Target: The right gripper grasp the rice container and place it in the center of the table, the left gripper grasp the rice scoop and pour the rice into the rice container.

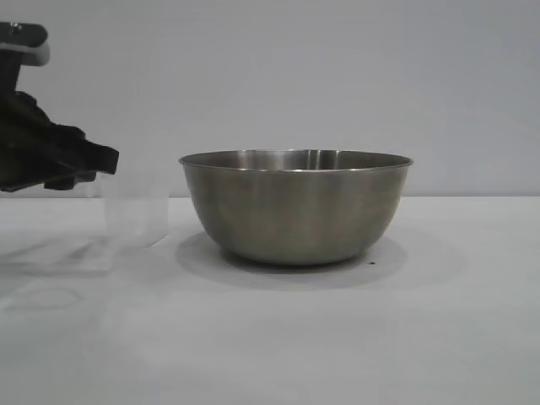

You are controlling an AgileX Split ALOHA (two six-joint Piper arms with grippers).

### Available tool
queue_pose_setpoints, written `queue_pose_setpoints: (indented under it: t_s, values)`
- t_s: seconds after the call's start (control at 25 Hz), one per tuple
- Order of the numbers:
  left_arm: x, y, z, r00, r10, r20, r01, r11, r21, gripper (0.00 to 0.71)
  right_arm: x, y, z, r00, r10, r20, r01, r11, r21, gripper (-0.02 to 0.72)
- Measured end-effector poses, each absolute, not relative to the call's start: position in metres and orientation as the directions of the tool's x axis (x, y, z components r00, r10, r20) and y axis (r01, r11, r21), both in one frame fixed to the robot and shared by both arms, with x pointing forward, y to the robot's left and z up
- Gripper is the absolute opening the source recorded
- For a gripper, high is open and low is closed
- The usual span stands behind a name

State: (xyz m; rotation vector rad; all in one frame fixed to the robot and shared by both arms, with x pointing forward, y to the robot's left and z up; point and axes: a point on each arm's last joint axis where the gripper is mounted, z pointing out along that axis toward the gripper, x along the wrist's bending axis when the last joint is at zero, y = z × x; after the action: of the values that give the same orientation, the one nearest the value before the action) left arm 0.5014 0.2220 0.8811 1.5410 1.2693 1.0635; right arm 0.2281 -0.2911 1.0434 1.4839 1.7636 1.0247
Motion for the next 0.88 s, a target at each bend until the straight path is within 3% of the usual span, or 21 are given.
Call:
queue_pose_setpoints:
  t_s: [0.44,0.68,0.88]
  values:
    - [0.454,0.229,0.888,0.235,0.972,0.023,0.412,-0.121,0.903,0.283,0.228,-0.291,1.043,-0.186,0.982,0.028,0.511,0.073,0.857,0.533]
    - [0.441,0.228,0.887,0.261,0.965,-0.022,0.574,-0.137,0.807,0.283,0.228,-0.291,1.043,-0.186,0.982,0.028,0.511,0.073,0.857,0.533]
    - [0.436,0.226,0.904,0.262,0.963,-0.057,0.681,-0.142,0.719,0.283,0.228,-0.291,1.043,-0.186,0.982,0.028,0.511,0.073,0.857,0.533]
